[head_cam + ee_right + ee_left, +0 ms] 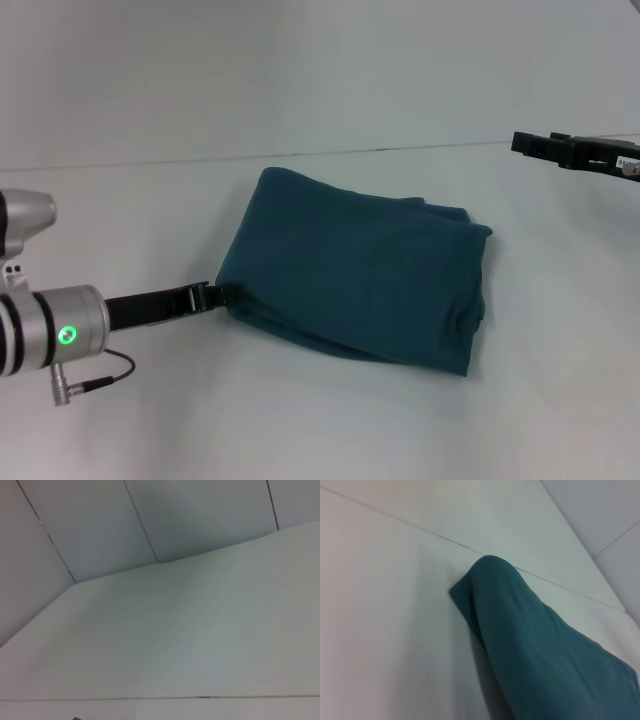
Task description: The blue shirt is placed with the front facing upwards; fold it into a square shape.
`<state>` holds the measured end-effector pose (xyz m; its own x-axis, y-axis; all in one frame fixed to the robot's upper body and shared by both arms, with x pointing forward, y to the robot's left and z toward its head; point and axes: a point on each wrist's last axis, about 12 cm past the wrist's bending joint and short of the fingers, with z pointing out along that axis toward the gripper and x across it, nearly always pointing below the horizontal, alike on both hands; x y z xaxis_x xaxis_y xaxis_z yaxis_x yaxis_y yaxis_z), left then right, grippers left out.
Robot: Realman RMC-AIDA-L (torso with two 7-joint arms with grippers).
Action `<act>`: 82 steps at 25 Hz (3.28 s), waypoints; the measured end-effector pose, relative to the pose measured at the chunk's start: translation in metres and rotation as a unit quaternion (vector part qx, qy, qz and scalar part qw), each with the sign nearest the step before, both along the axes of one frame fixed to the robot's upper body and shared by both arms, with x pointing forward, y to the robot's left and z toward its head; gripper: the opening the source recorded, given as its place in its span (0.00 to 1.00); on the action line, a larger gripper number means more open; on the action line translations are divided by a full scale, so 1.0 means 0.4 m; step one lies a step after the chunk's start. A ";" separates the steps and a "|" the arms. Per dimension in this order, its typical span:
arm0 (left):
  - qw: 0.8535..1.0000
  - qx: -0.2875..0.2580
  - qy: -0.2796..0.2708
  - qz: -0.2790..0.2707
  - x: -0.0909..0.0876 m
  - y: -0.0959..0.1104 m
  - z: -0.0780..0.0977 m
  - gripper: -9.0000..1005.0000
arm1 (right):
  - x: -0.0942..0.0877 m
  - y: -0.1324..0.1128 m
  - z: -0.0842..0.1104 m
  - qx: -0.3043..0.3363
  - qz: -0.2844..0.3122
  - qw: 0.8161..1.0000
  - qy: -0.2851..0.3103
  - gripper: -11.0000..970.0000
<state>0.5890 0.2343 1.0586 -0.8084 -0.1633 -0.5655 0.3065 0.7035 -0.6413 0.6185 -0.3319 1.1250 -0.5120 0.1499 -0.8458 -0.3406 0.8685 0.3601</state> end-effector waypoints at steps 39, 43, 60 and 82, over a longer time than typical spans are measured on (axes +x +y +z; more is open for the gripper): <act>0.997 -0.041 0.038 -0.061 -0.102 0.051 -0.014 0.10 | 0.001 -0.005 -0.002 0.000 -0.005 1.000 0.001 0.73; 0.997 -0.044 0.040 -0.054 -0.103 0.067 -0.010 0.11 | 0.001 -0.007 -0.002 0.001 -0.006 1.000 0.001 0.73; 0.995 -0.089 -0.051 0.003 -0.078 0.154 0.070 0.53 | -0.021 -0.048 0.008 0.009 -0.008 1.000 -0.012 0.73; 0.978 -0.065 -0.186 -0.073 -0.084 0.109 0.087 0.93 | -0.177 -0.063 -0.013 -0.039 0.191 0.976 -0.094 0.94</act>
<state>0.5555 0.2781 1.0935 -0.5709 -0.1510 -0.8070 0.6269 0.5546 -0.5472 0.5477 -0.3571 1.1200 -0.3522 -0.0906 -0.9315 -0.6982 0.6883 0.1970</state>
